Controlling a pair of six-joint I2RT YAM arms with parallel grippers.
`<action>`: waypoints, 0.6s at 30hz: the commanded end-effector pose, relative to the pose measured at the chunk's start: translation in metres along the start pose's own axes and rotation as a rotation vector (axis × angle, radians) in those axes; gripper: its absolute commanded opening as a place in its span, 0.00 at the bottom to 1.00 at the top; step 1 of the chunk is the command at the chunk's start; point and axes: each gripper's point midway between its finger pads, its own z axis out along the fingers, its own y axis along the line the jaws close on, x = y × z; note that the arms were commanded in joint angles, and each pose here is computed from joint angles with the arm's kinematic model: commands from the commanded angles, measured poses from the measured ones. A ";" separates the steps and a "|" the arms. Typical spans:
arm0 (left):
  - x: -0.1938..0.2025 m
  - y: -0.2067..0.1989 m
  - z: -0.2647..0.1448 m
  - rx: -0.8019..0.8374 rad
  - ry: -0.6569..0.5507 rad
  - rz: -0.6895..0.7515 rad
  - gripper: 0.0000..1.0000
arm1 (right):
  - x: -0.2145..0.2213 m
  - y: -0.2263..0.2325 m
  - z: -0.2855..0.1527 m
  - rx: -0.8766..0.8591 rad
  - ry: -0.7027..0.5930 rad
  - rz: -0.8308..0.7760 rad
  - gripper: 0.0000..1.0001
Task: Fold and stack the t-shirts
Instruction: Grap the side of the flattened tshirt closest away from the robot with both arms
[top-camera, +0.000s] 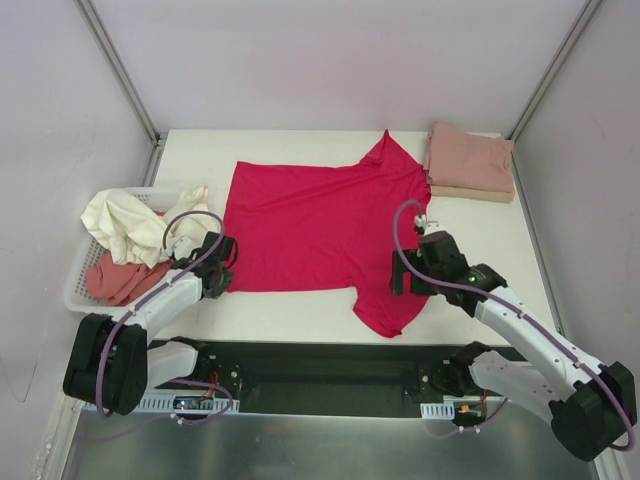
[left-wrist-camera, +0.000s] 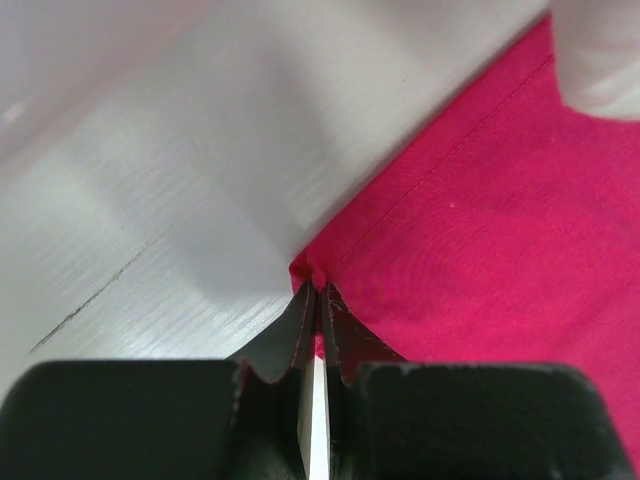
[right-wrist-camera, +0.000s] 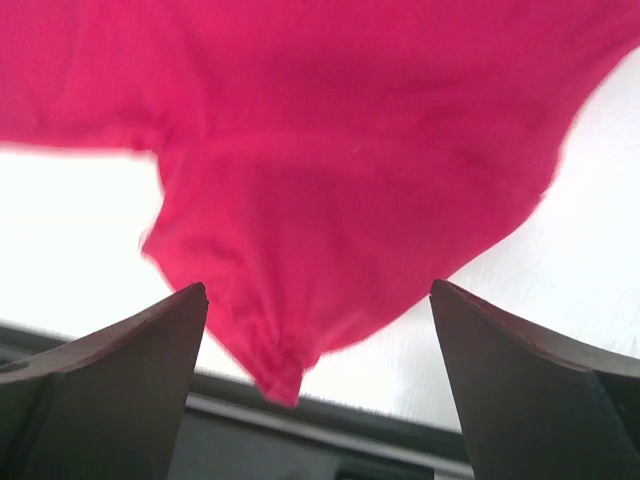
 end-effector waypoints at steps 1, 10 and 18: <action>-0.002 0.001 -0.006 0.049 -0.011 -0.005 0.00 | 0.039 0.024 -0.016 -0.013 0.148 -0.114 0.99; -0.008 -0.004 -0.017 0.119 -0.032 0.000 0.00 | 0.095 0.050 -0.006 -0.016 0.354 -0.360 0.85; -0.007 -0.002 -0.016 0.116 -0.032 0.001 0.00 | 0.110 0.072 0.008 -0.048 0.438 -0.401 0.69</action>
